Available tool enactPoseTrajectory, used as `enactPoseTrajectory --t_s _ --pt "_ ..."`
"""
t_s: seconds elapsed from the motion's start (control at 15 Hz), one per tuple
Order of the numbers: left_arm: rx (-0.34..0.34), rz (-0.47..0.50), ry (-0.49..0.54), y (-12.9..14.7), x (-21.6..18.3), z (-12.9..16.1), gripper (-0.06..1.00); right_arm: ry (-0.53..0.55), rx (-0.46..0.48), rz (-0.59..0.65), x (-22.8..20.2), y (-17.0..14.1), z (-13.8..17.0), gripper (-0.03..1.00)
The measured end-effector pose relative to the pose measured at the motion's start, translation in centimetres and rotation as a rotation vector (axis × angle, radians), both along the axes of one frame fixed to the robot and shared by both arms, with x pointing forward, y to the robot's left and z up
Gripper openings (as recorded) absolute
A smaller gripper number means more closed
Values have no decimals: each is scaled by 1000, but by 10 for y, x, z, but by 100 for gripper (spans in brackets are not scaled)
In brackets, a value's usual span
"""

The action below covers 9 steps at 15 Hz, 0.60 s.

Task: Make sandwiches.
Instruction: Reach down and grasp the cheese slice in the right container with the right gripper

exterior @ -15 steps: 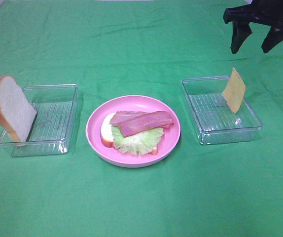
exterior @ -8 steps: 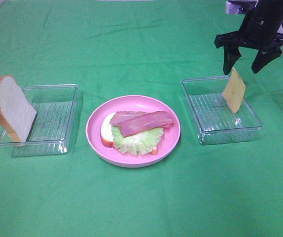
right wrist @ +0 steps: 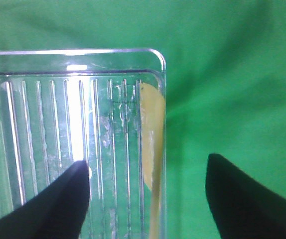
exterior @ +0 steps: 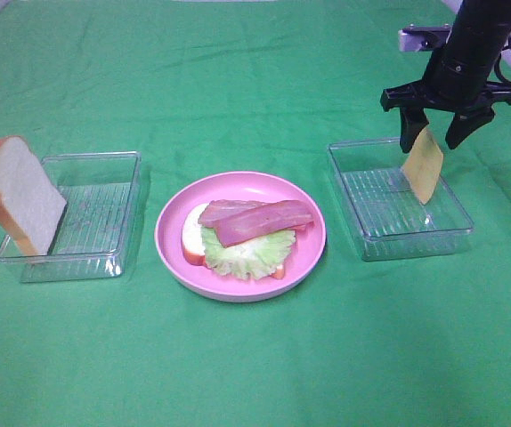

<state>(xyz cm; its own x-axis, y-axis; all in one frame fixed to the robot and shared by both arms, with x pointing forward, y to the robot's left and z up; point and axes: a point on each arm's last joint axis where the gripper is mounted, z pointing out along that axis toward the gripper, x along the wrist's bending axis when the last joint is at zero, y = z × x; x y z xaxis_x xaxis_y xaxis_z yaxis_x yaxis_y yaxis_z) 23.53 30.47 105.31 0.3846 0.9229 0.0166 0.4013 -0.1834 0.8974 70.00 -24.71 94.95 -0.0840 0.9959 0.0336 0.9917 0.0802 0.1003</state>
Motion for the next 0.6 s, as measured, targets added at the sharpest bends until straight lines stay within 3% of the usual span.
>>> enactPoseTrajectory --t_s 0.2,0.6 --pt "0 0 0 0 0 0 71 20 -17 5 1 -1 -10 54" --pt "0 0 0 0 0 0 71 21 -17 -13 1 -1 -10 18"
